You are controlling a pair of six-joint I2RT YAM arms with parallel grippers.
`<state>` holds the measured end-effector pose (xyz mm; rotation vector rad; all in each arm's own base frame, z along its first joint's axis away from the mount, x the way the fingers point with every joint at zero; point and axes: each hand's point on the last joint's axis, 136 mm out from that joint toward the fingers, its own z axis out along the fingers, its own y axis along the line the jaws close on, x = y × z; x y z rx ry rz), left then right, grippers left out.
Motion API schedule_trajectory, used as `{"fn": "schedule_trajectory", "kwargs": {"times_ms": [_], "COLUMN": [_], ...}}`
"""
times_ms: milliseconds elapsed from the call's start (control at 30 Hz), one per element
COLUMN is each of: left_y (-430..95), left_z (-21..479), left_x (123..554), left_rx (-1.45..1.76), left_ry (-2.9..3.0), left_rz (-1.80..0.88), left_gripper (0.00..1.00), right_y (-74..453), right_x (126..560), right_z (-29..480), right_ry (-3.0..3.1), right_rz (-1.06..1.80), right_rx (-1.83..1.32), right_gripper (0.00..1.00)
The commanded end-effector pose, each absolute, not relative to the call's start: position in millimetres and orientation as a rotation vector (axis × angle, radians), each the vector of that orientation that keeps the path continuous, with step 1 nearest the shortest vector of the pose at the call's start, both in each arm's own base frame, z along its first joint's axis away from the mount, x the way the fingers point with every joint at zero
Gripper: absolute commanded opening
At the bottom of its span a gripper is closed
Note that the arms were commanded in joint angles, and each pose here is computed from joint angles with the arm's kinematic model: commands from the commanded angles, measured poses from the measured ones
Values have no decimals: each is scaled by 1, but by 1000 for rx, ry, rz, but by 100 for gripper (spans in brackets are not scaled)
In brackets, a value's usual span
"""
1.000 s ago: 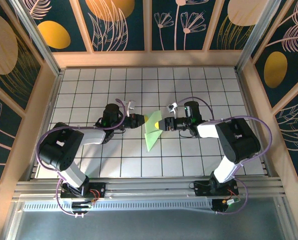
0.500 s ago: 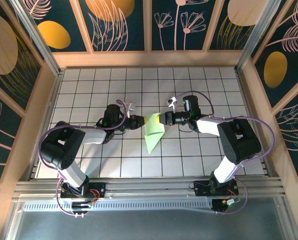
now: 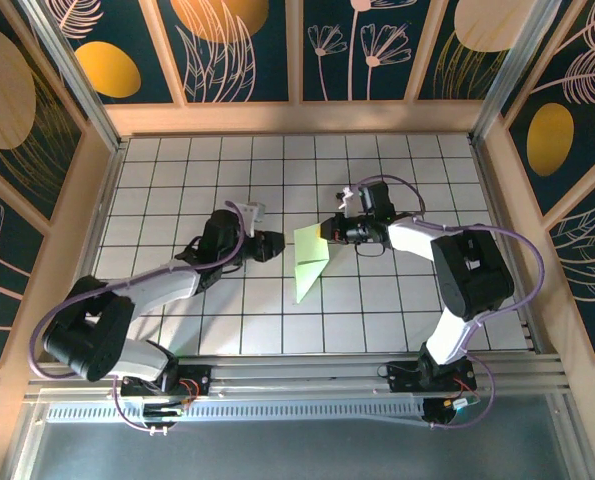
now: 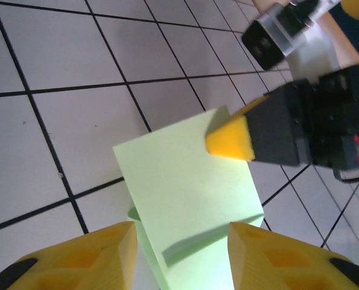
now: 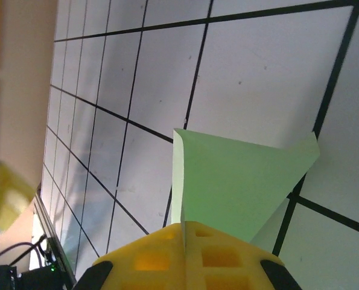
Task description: Fold a paper plane with a square sheet of paper (fold left side to right side)
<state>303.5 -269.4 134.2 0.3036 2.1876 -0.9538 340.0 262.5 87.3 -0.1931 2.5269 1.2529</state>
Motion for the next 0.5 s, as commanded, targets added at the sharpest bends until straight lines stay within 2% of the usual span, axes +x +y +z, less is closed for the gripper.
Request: {"fn": "schedule_trajectory", "kwargs": {"times_ms": [0,233,467], "left_y": [-270,-321,-355], "left_z": [120,103,75], "left_x": [286,248,245], "left_rx": [422,599,689], "left_ry": [2286,2361,2426], "left_rz": [-721,-546,-388], "left_gripper": [44,46,50], "right_y": [258,256,255], "right_x": [333,335,338], "right_z": [73,64,65], "right_ry": [2673,2729,2724], "right_rz": [1231,1200,1193], "right_rx": [-46,39,58], "right_gripper": [0,0,0]}}
